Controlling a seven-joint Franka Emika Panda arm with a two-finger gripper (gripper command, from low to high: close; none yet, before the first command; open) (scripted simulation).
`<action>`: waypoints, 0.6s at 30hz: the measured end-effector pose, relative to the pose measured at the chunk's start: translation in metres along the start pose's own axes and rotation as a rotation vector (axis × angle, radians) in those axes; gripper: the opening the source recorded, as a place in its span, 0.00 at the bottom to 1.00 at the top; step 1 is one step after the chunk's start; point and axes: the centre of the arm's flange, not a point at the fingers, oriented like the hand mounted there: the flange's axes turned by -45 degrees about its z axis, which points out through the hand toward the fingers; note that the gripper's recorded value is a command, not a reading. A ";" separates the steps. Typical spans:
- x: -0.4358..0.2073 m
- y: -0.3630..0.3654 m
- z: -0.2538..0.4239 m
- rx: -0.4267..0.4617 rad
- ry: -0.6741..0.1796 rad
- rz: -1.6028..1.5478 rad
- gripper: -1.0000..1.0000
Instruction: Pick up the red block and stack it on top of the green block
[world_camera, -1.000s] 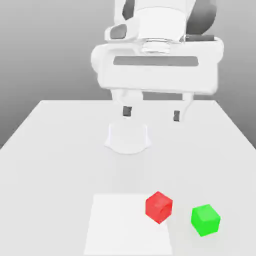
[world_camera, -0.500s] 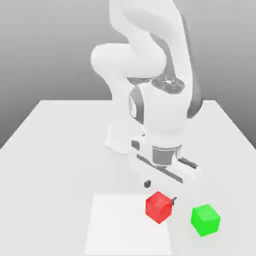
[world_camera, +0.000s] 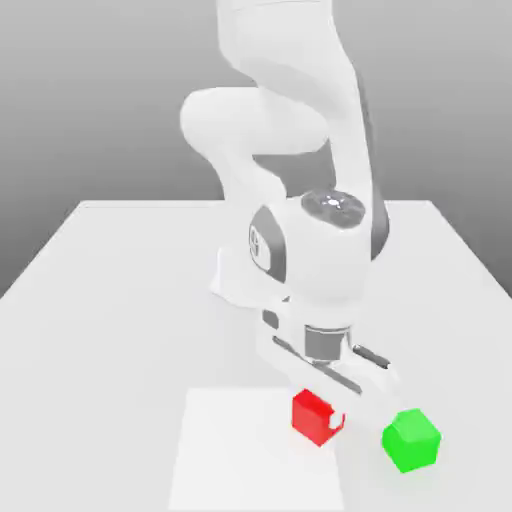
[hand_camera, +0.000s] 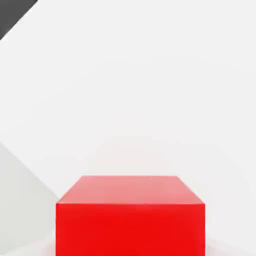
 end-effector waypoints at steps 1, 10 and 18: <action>0.000 0.000 -0.007 0.000 0.000 0.000 0.00; -0.035 -0.050 -0.055 -0.008 -0.003 -0.317 0.00; -0.065 -0.099 -0.038 -0.005 -0.001 -0.619 0.00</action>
